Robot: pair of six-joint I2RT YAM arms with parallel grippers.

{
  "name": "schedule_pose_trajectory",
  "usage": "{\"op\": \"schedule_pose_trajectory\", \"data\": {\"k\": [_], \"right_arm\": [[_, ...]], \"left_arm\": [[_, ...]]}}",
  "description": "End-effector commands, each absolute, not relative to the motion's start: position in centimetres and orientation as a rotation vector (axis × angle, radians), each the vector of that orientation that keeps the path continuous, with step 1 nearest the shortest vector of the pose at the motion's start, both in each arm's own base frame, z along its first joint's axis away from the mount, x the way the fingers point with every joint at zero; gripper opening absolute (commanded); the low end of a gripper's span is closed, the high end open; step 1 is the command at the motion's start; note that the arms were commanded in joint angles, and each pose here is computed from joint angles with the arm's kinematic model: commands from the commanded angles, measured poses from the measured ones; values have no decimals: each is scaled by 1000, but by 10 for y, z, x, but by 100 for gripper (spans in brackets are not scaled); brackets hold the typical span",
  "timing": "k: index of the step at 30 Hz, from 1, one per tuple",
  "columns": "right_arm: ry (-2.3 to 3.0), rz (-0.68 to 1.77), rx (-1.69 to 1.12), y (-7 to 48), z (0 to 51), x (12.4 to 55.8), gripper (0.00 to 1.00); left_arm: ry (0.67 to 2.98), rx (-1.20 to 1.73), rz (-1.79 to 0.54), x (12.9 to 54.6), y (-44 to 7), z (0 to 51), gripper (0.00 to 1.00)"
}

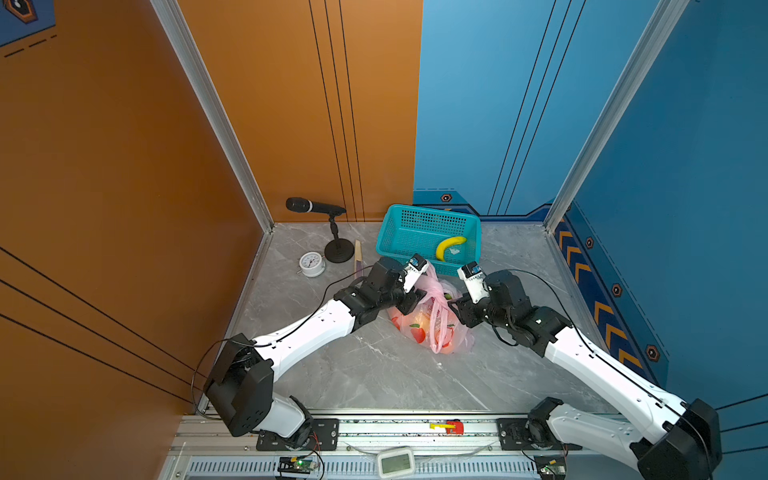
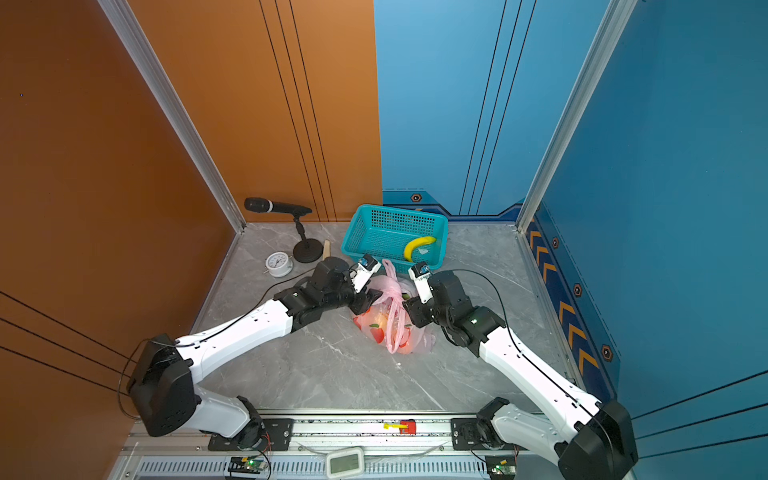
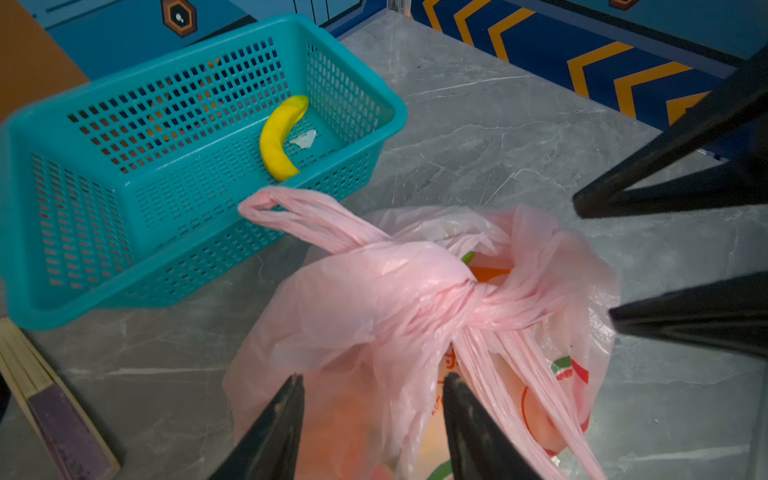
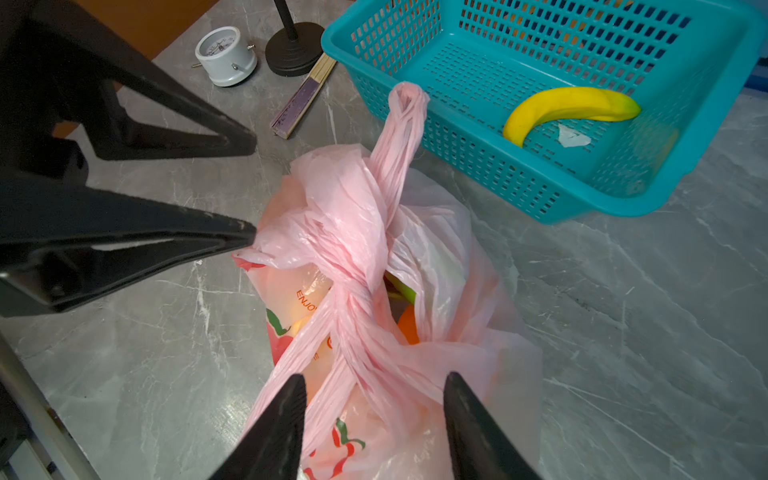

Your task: Untie the knot of the plastic bag and take out the fruit

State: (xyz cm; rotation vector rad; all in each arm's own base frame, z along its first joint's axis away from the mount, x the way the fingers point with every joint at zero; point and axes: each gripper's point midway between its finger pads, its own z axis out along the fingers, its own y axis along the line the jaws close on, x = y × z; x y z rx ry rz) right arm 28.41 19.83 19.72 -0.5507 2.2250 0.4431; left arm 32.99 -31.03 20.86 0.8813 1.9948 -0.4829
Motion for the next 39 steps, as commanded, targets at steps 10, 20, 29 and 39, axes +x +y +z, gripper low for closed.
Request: {"op": "schedule_pose_trajectory", "data": {"k": [10, 20, 29, 39], "right_arm": [[2338, 453, -647, 215, 159, 296, 44], [2365, 492, -674, 218, 145, 293, 48], [2417, 540, -702, 225, 131, 291, 49], [2408, 542, -674, 222, 132, 293, 12]], "left_arm": [[2073, 935, -555, 344, -334, 191, 68], [2169, 921, -583, 344, -337, 167, 45], [2173, 880, -610, 346, -337, 171, 6], [2177, 827, -575, 351, -329, 176, 0]]}}
